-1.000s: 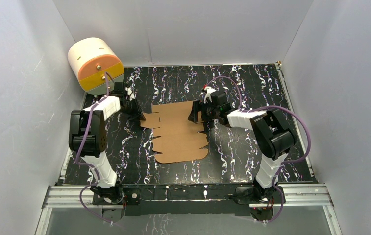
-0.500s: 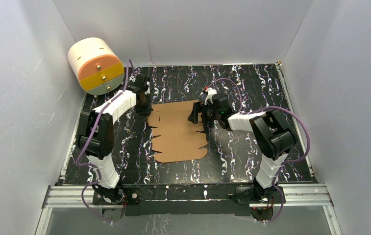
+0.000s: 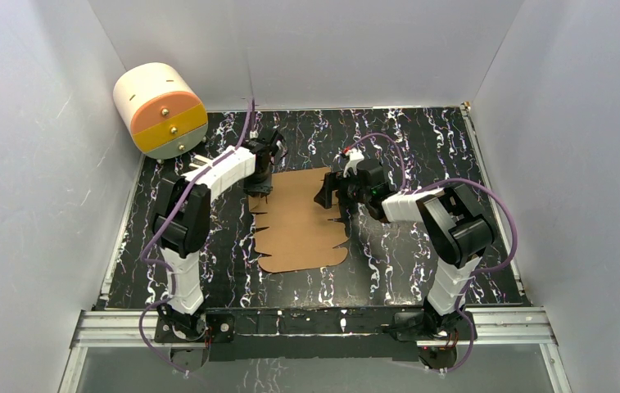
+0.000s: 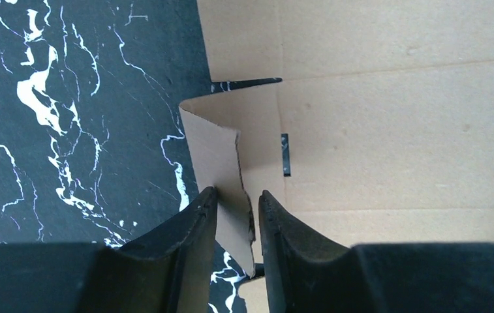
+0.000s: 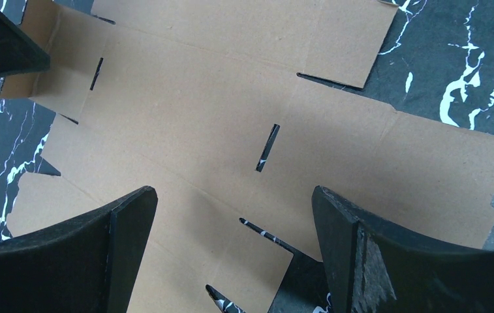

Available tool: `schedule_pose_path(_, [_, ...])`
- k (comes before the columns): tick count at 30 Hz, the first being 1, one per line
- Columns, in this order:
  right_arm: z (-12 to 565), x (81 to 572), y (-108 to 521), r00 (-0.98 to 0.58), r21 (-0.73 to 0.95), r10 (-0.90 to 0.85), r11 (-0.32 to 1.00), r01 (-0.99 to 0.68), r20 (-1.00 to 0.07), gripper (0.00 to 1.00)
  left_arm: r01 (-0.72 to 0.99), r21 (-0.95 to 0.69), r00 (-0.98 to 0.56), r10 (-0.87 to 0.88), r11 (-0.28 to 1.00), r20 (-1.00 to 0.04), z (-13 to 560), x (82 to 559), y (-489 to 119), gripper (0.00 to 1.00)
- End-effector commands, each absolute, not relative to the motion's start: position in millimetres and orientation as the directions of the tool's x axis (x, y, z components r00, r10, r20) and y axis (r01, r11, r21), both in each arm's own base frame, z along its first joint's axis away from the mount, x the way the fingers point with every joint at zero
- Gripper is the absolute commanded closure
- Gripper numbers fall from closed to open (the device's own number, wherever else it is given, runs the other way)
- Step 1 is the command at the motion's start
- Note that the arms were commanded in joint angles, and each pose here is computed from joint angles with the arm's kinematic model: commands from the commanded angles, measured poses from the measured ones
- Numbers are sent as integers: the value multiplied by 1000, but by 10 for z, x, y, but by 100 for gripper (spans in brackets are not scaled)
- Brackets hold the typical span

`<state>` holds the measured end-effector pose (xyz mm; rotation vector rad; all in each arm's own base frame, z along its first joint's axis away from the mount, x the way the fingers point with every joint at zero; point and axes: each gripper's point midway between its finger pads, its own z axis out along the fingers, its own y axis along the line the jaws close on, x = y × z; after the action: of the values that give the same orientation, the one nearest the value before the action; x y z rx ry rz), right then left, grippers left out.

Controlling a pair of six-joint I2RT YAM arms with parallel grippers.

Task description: Fold the paper box

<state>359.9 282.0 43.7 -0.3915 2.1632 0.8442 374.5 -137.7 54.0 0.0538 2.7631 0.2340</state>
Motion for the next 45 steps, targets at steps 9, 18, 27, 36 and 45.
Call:
schedule_pose_path(9, [335,3422,2744,-704,468,-13,738,-485,-710,1,2,61,-918,26,998,-396,822,3729,-1725,68])
schedule_pose_path(18, [322,3409,2748,-707,474,-10,735,-484,-707,1,-73,-38,-847,-82,997,-526,1145,3778,-1500,52])
schedule_pose_path(27, [321,3405,2741,-705,467,-18,736,-489,-709,1,-107,-428,-812,-328,897,-484,1200,3693,-1082,45])
schedule_pose_path(36, [296,3400,2756,-711,475,-21,730,-491,-703,1,-255,-556,-807,-491,791,-328,806,3694,-680,51])
schedule_pose_path(45, [322,3400,2763,-705,473,-22,727,-498,-709,1,-320,-567,-847,-497,759,-188,418,3601,-771,55])
